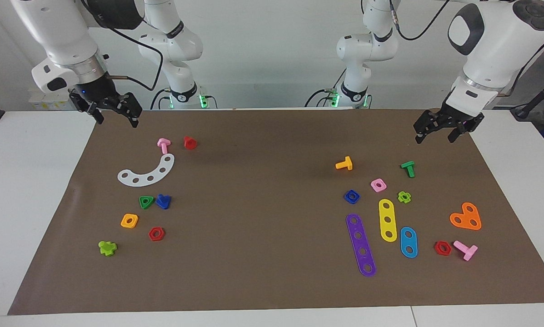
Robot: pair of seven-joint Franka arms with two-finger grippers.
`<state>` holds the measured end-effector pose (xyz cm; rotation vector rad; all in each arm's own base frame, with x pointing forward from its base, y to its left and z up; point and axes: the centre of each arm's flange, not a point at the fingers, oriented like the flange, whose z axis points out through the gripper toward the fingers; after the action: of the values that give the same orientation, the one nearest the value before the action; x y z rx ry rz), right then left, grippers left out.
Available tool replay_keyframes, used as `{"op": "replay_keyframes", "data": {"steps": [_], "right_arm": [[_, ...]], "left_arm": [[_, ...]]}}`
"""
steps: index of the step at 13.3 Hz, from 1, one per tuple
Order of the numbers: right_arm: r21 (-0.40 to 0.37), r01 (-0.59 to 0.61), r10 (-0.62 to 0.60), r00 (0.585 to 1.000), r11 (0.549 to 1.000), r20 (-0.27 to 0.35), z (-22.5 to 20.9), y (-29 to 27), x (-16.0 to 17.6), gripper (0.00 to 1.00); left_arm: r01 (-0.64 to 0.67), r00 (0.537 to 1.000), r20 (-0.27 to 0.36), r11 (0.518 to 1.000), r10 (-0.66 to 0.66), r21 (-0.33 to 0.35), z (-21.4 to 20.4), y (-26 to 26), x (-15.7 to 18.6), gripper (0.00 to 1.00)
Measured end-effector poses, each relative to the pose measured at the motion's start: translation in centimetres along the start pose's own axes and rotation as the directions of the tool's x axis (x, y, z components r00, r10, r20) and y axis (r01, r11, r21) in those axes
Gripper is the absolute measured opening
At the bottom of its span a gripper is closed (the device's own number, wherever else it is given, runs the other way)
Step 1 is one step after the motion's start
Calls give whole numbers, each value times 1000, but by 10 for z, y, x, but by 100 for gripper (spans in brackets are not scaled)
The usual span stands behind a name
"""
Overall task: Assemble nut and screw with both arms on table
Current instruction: 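Reach the right gripper to the blue screw beside the green triangle nut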
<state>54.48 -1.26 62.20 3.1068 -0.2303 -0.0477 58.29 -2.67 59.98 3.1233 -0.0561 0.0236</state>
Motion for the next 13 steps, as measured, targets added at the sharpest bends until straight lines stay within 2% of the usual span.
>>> {"op": "replay_keyframes", "data": {"steps": [8,13], "right_arm": [[1,-13,13,1000,1000,1,0,14,2,100],[3,81,-80,997,997,-15,5,13,4,100]], "left_arm": [[-6,1000,13,1000,6,0,5,3,-6,100],[-37,999,29,999,37,-1,12,21,-9,100]]}}
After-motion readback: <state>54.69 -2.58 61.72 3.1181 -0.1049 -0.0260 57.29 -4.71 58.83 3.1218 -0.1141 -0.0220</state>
